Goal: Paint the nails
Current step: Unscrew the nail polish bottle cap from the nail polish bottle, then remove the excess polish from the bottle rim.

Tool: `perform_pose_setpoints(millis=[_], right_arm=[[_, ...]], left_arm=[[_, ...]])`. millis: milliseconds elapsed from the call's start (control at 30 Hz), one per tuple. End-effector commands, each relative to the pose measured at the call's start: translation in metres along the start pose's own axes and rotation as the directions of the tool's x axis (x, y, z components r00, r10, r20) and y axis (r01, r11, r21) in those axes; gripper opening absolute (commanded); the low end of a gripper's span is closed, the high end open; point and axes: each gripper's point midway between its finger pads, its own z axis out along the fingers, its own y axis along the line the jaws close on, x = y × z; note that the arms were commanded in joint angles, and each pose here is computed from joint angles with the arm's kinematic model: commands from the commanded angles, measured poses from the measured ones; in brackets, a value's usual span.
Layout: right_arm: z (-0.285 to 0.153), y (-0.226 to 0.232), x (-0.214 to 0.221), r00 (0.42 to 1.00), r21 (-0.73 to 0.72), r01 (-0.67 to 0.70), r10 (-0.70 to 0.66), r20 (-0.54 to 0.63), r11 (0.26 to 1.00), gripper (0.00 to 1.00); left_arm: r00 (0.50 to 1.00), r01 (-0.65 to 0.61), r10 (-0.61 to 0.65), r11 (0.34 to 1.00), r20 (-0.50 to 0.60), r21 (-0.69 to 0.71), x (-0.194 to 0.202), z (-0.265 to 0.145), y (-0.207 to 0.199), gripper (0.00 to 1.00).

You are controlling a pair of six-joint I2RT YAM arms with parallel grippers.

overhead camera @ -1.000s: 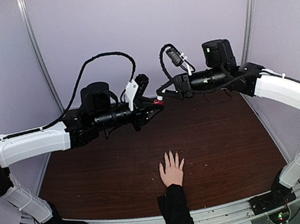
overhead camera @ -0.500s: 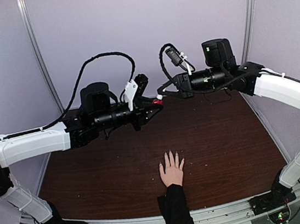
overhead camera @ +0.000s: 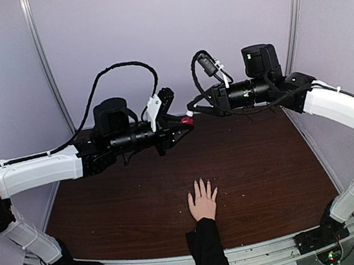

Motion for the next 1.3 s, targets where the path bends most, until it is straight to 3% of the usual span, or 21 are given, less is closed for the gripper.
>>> perform_pose_setpoints(millis=[0, 1267], right_arm=[[-0.013, 0.011, -0.013, 0.996, -0.007, 0.086, -0.085, 0.039, 0.996, 0.01], [-0.026, 0.019, -0.017, 0.987, 0.007, 0.148, -0.149, 0.056, 0.989, 0.0]], left_arm=[[0.999, -0.012, 0.01, 0.999, 0.041, 0.048, -0.015, -0.002, -0.01, 0.0], [0.999, -0.006, 0.005, 0.999, 0.039, 0.044, -0.011, 0.0, -0.008, 0.0]])
